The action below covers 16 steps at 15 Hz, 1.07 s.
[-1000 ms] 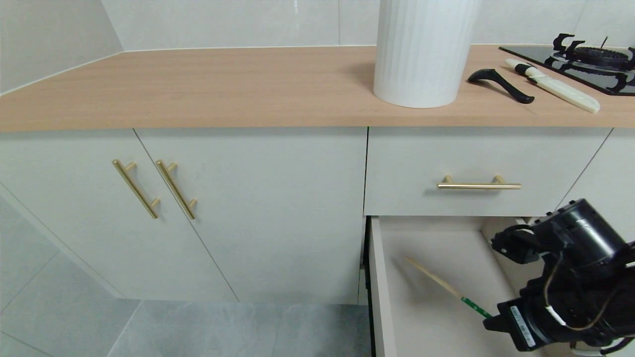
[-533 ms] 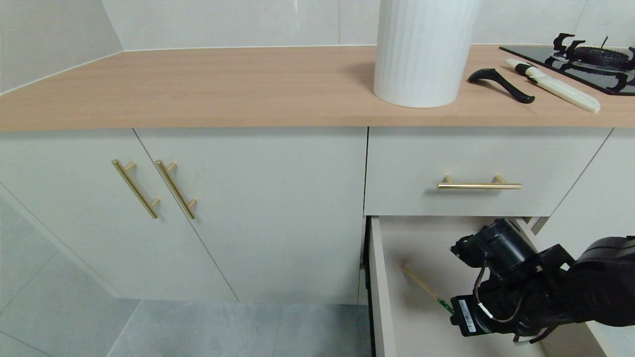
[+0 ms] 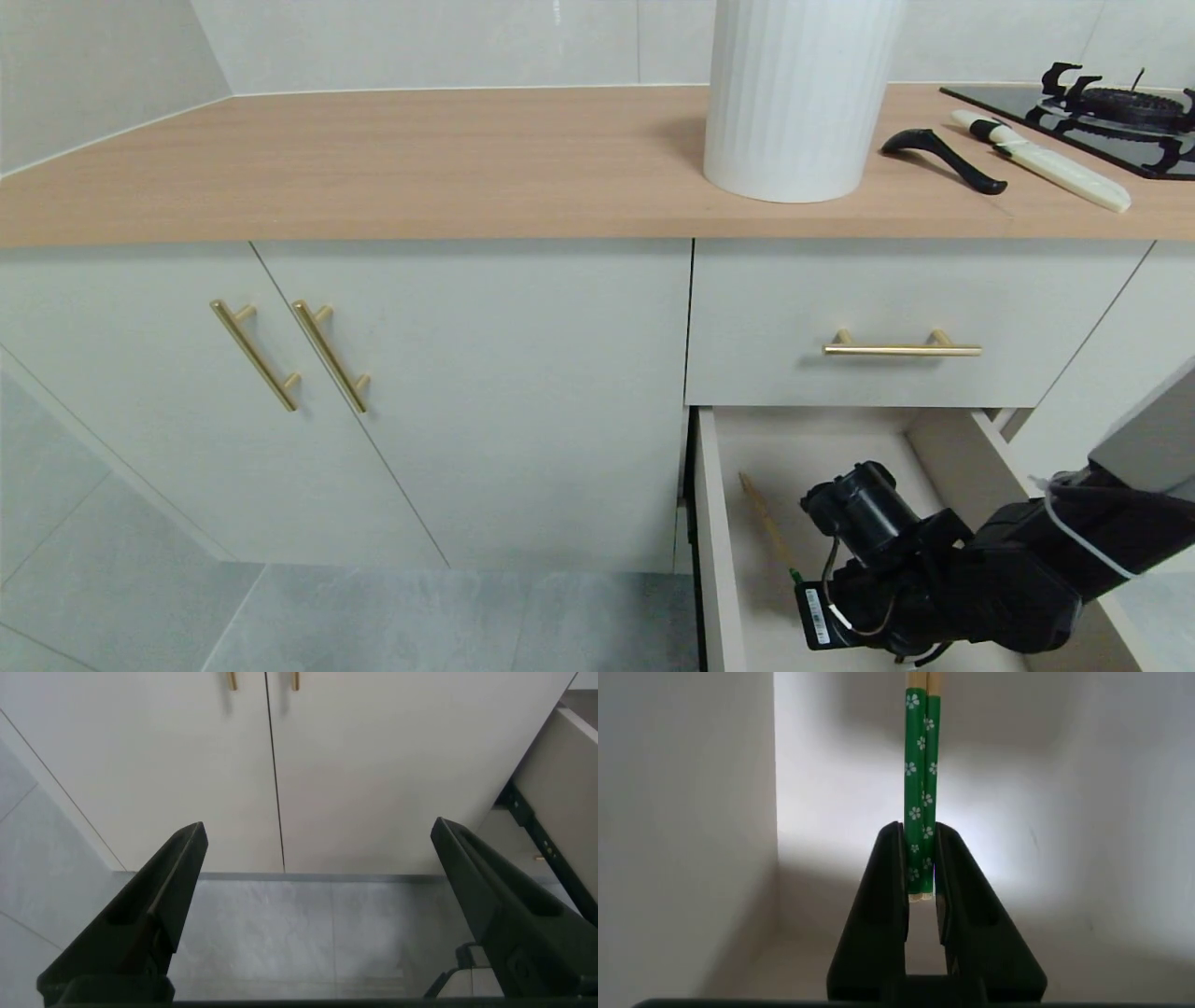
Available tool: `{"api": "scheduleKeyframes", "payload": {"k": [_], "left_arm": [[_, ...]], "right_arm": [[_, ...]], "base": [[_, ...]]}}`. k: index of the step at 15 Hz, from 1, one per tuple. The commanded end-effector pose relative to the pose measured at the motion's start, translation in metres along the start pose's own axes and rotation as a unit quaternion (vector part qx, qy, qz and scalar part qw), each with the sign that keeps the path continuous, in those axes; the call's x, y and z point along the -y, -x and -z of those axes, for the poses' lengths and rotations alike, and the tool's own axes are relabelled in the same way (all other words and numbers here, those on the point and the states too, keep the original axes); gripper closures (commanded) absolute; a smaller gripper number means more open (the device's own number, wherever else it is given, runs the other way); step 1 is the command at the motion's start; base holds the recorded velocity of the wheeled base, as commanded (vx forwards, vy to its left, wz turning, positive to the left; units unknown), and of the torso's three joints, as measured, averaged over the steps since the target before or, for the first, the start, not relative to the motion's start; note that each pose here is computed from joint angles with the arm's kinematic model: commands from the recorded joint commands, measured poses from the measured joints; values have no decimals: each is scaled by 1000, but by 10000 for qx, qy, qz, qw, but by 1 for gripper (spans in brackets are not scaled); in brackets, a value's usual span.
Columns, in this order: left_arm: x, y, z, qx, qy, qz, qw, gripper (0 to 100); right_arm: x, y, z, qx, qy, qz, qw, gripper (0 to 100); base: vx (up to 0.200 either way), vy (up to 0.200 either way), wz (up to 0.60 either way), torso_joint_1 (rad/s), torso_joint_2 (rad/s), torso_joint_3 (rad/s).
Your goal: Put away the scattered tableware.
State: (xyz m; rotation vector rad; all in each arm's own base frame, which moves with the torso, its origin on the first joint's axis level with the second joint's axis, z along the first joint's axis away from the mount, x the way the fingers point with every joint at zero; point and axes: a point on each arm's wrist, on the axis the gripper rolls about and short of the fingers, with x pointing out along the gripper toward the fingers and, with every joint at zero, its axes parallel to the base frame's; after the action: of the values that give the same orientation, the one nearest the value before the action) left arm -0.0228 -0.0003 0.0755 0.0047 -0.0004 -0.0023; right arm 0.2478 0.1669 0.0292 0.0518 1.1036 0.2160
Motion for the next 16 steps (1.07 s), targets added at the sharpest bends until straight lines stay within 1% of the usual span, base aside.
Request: {"api": "scheduleKeyframes", "payload": {"k": [1,10,11,16], "left_arm": [[0,0,0,-2,0,-4,10000,0],[0,0,0,-2,0,-4,10000,0],[0,0,0,-2,0,-4,10000,0],[0,0,0,-2,8,-4,10000,0]], "right_arm": [[0,-20,8,-167,41,190,9997,100],[-3,-21,6,-29,62,134,9999,100],[-3,-21,7,-29,55,151,9999,0],[-3,-18,6,39,65,182,9998,0]], "base": [[0,0,0,0,0,0],[0,0,0,0,0,0],[0,0,0,0,0,0],[0,0,0,0,0,0]]}}
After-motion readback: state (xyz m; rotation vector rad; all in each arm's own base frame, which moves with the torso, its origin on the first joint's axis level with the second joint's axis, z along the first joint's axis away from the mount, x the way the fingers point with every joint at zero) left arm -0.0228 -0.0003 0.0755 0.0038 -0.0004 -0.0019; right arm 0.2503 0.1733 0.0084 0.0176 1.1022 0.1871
